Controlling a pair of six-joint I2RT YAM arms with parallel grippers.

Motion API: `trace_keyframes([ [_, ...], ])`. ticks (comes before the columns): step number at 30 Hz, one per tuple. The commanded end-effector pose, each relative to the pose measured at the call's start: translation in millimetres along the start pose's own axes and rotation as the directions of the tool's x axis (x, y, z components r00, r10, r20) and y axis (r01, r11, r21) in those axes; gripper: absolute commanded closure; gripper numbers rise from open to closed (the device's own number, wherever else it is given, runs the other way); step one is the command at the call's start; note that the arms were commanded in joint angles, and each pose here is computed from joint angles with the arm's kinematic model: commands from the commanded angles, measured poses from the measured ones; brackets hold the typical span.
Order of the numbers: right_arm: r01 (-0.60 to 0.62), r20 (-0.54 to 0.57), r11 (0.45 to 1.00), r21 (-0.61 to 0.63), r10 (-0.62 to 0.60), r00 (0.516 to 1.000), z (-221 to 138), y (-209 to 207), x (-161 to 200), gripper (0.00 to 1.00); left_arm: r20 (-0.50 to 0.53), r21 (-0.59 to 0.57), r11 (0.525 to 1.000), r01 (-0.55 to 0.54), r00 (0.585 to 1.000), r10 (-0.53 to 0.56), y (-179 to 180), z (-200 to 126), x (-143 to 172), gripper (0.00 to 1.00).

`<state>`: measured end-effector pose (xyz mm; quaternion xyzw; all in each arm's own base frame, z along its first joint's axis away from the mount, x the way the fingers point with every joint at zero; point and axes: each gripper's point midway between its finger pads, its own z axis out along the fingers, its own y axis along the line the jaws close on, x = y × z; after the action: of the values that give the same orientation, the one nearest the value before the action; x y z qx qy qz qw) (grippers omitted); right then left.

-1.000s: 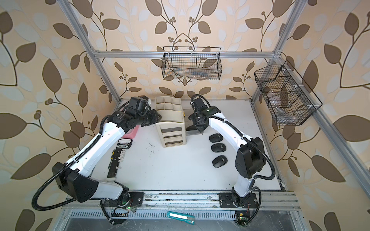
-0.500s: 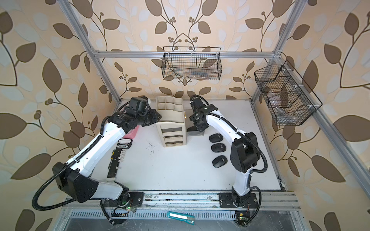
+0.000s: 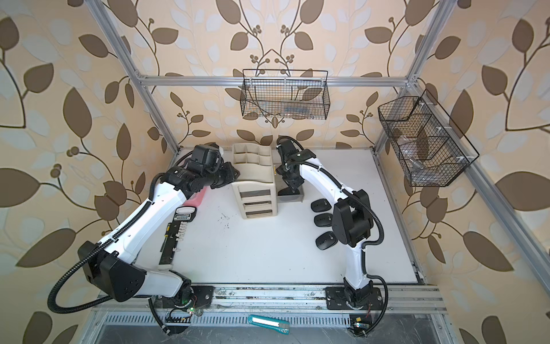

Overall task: Take the mice out of the drawer
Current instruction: Pick up the mouse from the drawer.

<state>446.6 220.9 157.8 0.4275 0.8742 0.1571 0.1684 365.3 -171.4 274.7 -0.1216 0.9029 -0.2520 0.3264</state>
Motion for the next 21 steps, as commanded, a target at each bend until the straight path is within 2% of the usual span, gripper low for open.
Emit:
trace_keyframes([
  [1, 0.02, 0.011, 1.0, 0.019, -0.02, 1.0, -6, 3, -4, 0.28, -0.001, 0.005, 1.0, -0.009, 1.0, 0.009, -2, -2, 3, 0.75],
  [8, 0.044, -0.001, 0.996, 0.074, -0.044, 0.999, -30, -22, -1, 0.27, 0.002, 0.013, 1.0, -0.011, 1.0, 0.011, -4, -2, 3, 0.75],
  [12, 0.022, -0.051, 0.995, 0.101, -0.017, 0.999, -20, -42, 7, 0.27, 0.0, 0.035, 0.999, 0.003, 1.0, -0.003, -8, -2, 2, 0.77],
  [17, 0.035, -0.059, 0.984, 0.172, -0.026, 0.998, -13, -57, 4, 0.25, -0.01, 0.062, 0.998, 0.03, 1.0, -0.029, -13, -1, 6, 0.79],
  [21, 0.045, -0.087, 0.982, 0.184, -0.029, 0.996, -1, -57, 13, 0.25, -0.005, 0.06, 0.997, 0.048, 0.999, -0.048, -12, -1, 7, 0.79],
])
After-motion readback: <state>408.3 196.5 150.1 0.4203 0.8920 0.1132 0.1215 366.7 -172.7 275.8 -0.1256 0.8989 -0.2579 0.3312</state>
